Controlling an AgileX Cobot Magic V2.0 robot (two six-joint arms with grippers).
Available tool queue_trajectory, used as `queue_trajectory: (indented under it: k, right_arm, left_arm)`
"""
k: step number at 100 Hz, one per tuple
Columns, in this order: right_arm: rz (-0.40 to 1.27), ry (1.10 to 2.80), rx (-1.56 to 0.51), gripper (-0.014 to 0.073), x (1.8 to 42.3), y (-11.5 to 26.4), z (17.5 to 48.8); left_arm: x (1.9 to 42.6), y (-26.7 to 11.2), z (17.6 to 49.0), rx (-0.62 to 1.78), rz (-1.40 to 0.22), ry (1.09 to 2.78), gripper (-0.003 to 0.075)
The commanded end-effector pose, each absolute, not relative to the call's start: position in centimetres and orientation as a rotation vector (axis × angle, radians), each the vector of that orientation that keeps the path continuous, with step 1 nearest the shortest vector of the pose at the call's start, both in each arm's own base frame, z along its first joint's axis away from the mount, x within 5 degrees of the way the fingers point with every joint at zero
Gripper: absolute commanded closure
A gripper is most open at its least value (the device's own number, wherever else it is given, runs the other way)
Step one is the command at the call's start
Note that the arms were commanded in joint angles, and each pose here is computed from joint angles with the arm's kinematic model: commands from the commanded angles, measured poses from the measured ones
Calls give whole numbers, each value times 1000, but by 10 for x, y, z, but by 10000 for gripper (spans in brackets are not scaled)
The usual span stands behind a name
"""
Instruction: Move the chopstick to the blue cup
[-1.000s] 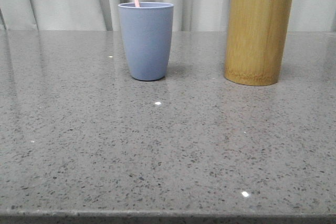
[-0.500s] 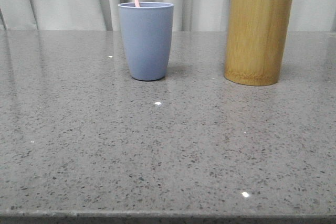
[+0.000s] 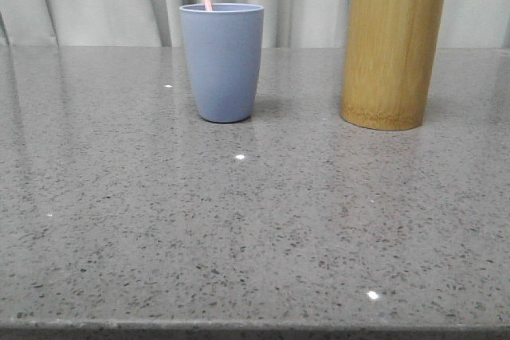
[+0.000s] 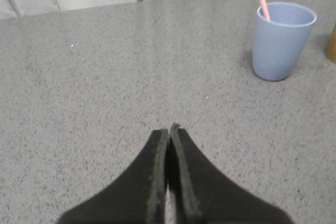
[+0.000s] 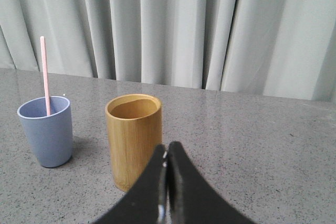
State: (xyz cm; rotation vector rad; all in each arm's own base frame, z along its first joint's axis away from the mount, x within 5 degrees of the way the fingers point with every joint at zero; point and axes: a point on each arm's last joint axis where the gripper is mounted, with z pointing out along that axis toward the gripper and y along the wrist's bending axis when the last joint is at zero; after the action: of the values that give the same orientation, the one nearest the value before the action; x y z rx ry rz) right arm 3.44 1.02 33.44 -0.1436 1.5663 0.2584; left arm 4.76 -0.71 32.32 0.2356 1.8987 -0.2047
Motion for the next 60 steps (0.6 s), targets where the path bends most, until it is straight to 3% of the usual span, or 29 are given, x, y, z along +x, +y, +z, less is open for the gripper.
queue_trajectory:
  k: [1,27,60]
  right_arm:
    - [249,1467,-133,665,33,9,349]
    - [249,1467,-133,665,33,9,349]
    - [249,1467,-133,665,33,9,349]
  left_arm:
    - [51,-10,331,232,-240,1806,739]
    - [57,-15,307,185,-273,1682,739]
    - [57,-6,260,58,-109,1514,739]
